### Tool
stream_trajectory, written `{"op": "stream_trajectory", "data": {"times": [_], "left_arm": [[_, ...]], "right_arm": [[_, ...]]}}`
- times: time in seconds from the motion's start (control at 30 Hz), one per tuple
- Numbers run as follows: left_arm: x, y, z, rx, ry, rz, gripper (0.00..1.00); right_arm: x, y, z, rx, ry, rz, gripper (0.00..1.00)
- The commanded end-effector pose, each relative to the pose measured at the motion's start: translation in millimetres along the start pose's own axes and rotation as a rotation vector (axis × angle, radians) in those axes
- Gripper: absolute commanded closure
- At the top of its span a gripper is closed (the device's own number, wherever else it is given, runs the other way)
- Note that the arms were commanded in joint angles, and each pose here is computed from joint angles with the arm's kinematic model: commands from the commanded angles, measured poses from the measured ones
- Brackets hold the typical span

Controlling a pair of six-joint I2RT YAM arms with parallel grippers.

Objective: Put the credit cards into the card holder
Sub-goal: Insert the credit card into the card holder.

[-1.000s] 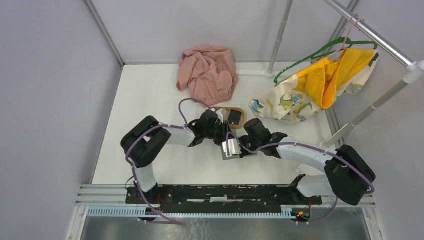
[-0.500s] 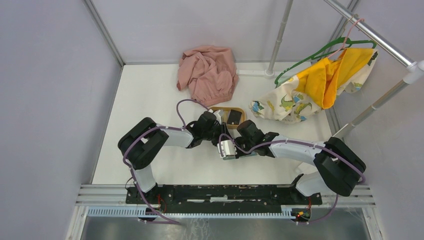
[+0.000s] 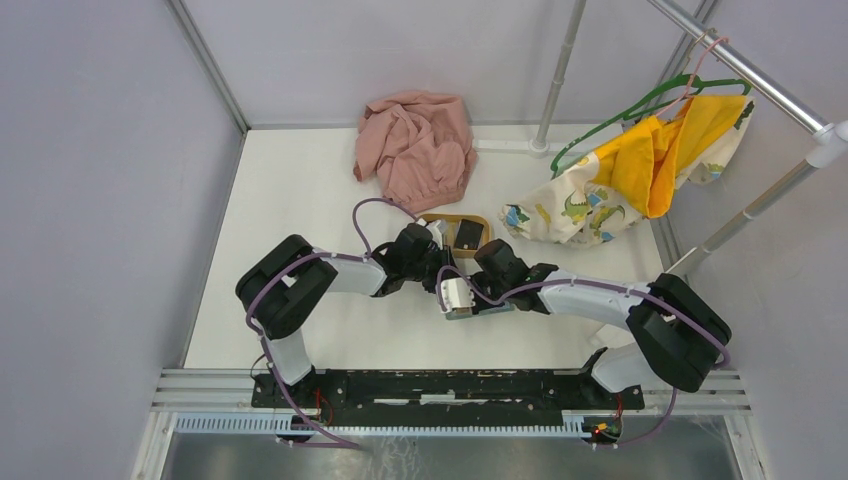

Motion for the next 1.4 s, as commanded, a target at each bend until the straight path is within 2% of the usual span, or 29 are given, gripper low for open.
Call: {"op": "stream_trajectory", "data": {"times": [0.0, 0.1, 0.2, 0.3, 0.4, 0.47, 0.63, 0.77, 0.83, 0.87, 1.0, 1.03, 1.2, 1.37], "left_arm": [[3, -4, 20, -0.035, 0.089, 0.005, 0.73], [3, -4, 19, -0.039, 0.085, 0.005, 0.73], [5, -3, 15, -0.053, 0.066, 0.001, 0.73], [10, -2, 7, -0.077, 0.021, -0.017, 0.72], [20, 1, -8, -0.115, -0.055, -0.059, 0.69], [29, 3, -20, -0.152, -0.116, -0.097, 0.68], [58, 5, -43, -0.248, -0.242, -0.227, 0.66], [82, 3, -48, -0.304, -0.292, -0.341, 0.66], [94, 0, -45, -0.321, -0.306, -0.396, 0.62], [100, -2, -45, -0.327, -0.318, -0.415, 0.57], [111, -5, -38, -0.296, -0.318, -0.471, 0.23], [110, -5, -36, -0.288, -0.315, -0.465, 0.17], [101, -14, -27, -0.271, -0.366, -0.379, 0.18], [86, -20, -22, -0.241, -0.416, -0.301, 0.35]], "right_arm": [[3, -7, -7, -0.013, -0.034, 0.050, 0.88], [6, -9, -8, -0.025, -0.040, 0.045, 0.88], [10, -5, -11, -0.047, -0.040, -0.030, 0.86], [21, 3, -14, -0.086, -0.034, -0.202, 0.74], [36, 3, -17, -0.149, -0.044, -0.352, 0.67], [45, -3, -18, -0.242, -0.053, -0.439, 0.62], [57, -24, -13, -0.507, -0.087, -0.520, 0.50], [56, -35, -7, -0.710, -0.054, -0.568, 0.48], [53, -41, -5, -0.850, -0.030, -0.568, 0.48], [51, -42, -4, -0.885, -0.015, -0.566, 0.49], [44, -49, -1, -0.979, 0.033, -0.526, 0.49], [42, -52, 0, -1.008, 0.026, -0.499, 0.48], [35, -62, 2, -1.141, 0.013, -0.403, 0.49], [30, -70, 6, -1.234, 0.013, -0.347, 0.50]]}}
Point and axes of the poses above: each gripper's point midway between its finger pads, its own x axis back along the fingers, its own z axis along the line the jaws close on, y = z × x, the point moved 10 cm from there along x, back along the fingers, and after that the axes turned 15 degrees about x, right-handed, at the moved point
